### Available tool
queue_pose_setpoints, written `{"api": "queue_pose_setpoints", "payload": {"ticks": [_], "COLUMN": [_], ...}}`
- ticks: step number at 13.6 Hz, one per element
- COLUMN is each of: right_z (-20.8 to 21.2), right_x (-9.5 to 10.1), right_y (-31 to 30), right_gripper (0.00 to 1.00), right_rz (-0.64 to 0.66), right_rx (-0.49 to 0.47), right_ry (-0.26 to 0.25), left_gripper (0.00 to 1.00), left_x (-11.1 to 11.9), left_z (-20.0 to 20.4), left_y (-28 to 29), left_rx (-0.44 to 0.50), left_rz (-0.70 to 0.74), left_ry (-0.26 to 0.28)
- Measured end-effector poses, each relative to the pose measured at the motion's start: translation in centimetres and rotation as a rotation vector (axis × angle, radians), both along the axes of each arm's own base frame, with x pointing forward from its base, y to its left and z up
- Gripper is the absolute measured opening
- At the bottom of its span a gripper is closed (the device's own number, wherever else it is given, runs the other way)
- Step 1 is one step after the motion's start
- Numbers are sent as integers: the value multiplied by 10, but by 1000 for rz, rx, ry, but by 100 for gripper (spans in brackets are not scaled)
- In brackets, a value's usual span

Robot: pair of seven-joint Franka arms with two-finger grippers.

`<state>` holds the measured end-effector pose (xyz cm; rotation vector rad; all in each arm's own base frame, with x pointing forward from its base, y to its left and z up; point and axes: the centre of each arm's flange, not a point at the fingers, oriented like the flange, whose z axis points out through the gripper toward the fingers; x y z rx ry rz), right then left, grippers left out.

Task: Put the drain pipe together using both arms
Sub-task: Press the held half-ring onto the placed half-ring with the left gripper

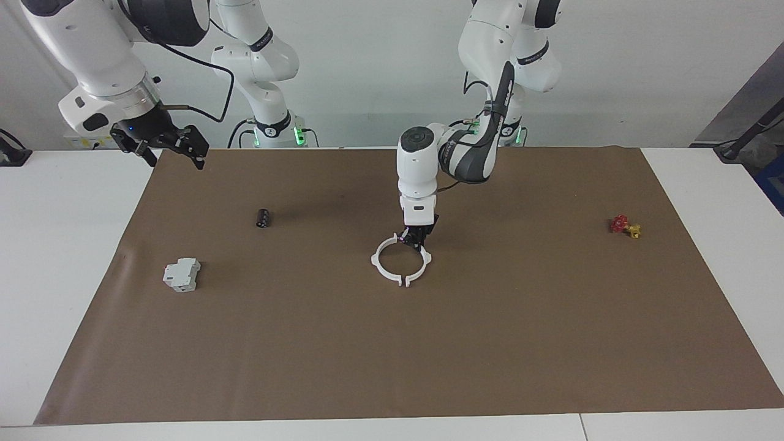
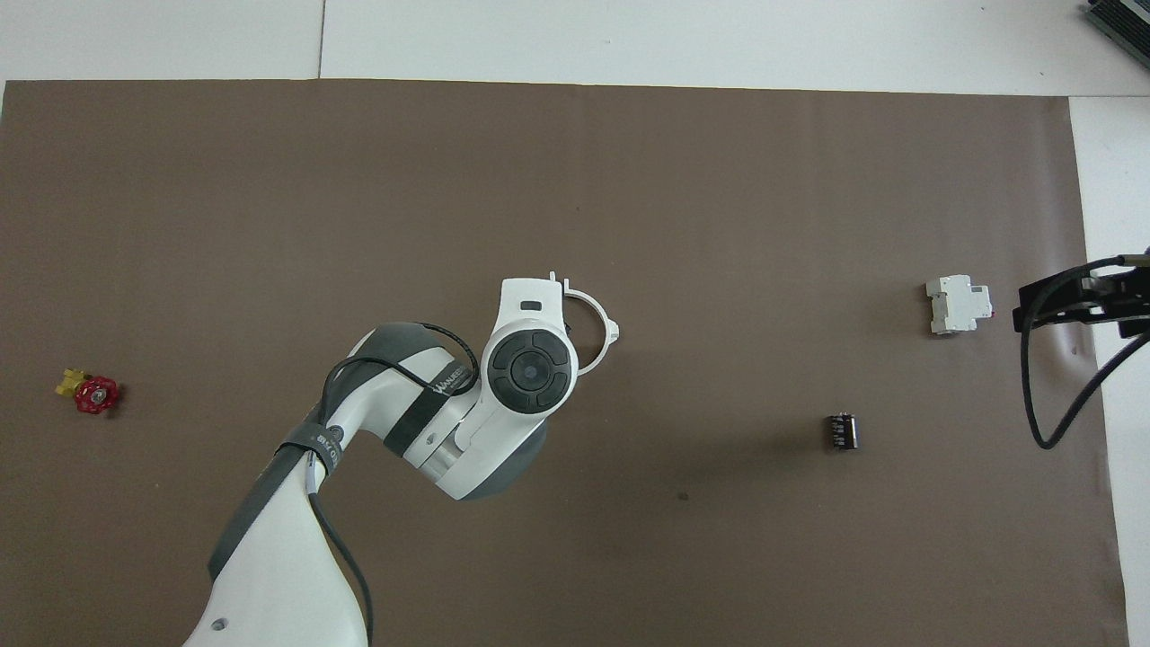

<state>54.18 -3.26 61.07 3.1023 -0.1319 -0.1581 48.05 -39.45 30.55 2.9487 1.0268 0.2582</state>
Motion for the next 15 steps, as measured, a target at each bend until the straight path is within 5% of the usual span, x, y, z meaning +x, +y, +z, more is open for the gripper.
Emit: {"api": "queue_pose_setpoints", "payload": {"ticks": [15], "right_z": [0], "right_x": [0], "right_y": [0], "right_gripper": [100], "right_rz": [0], "right_rx": [0], "right_ry": [0], "left_gripper": [7], "left_x": [-11], "left_z": [-9], "left_y": [-5], "left_rx": [-15], "left_rz": [-14], "left_ry": [-9]}}
